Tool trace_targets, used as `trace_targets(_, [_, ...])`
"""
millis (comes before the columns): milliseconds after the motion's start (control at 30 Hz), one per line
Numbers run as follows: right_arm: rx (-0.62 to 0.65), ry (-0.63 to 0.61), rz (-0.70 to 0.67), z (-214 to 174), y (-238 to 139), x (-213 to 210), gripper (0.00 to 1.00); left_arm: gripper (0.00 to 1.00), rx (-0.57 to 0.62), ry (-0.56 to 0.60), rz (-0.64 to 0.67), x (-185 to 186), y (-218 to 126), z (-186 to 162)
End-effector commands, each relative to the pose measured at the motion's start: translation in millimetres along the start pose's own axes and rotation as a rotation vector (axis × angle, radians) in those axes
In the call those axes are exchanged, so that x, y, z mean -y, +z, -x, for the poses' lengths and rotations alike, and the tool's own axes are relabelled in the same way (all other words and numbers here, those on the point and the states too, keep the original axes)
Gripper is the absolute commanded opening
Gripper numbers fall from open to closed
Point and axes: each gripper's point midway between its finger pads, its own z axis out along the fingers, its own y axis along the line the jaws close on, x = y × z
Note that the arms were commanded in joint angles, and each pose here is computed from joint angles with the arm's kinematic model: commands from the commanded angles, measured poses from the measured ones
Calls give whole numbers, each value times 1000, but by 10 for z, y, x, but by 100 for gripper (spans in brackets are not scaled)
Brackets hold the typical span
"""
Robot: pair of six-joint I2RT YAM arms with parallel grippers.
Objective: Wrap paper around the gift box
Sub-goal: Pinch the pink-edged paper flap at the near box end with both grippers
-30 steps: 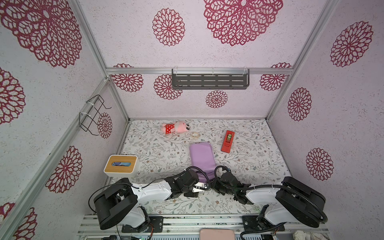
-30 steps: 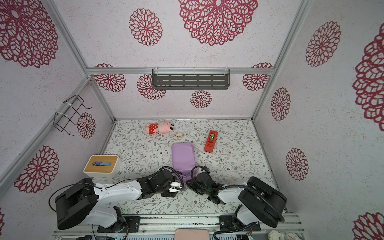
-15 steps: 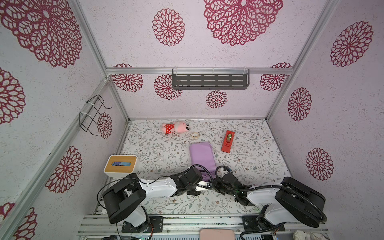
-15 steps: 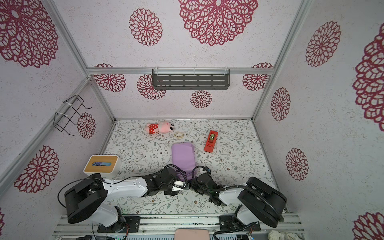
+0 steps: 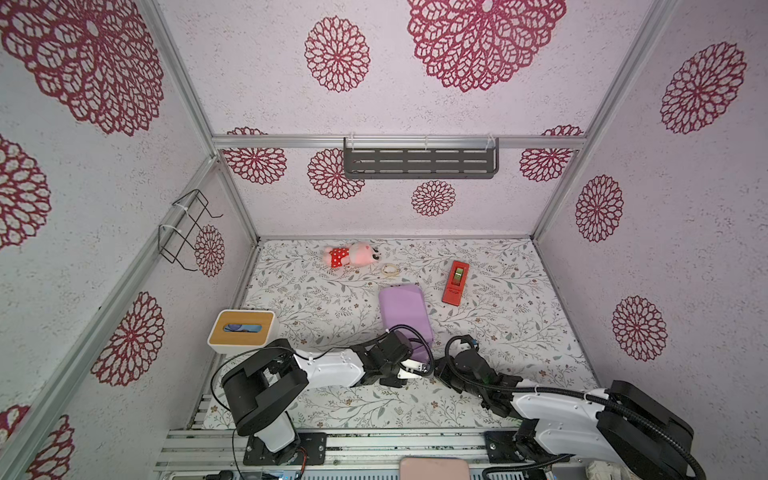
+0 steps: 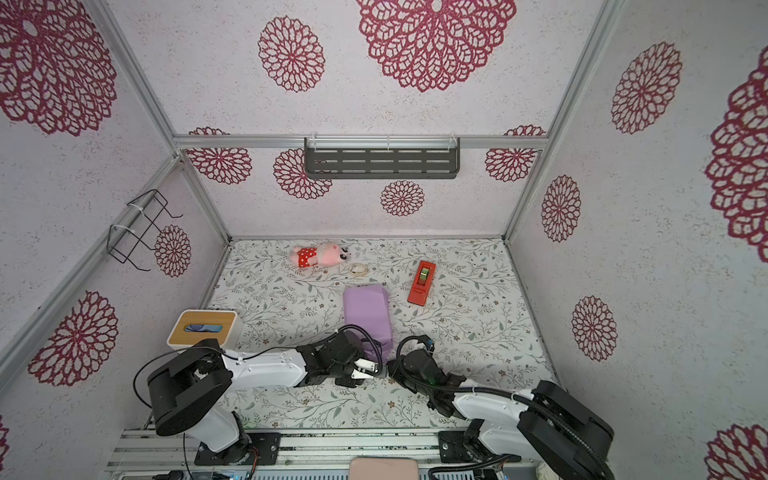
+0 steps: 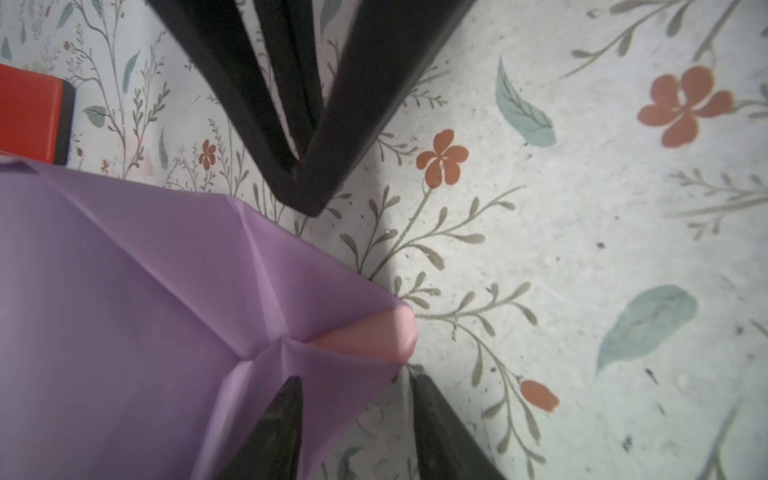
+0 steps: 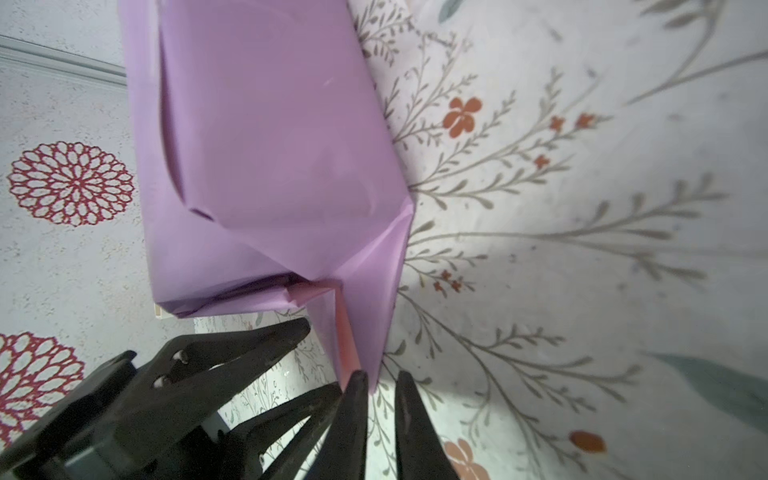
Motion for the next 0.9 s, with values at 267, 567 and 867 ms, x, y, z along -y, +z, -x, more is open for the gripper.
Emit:
trace_targets(267, [63, -17, -71, 209, -103, 181, 15, 39, -30, 51, -75, 81, 127, -38])
trace_targets(567, [57, -27, -93, 208, -111, 238, 13, 23, -29, 53, -97, 104, 147, -28])
trace_targets(867, [14, -64, -104, 144, -77, 229, 12, 7, 5, 26, -86, 33, 102, 52])
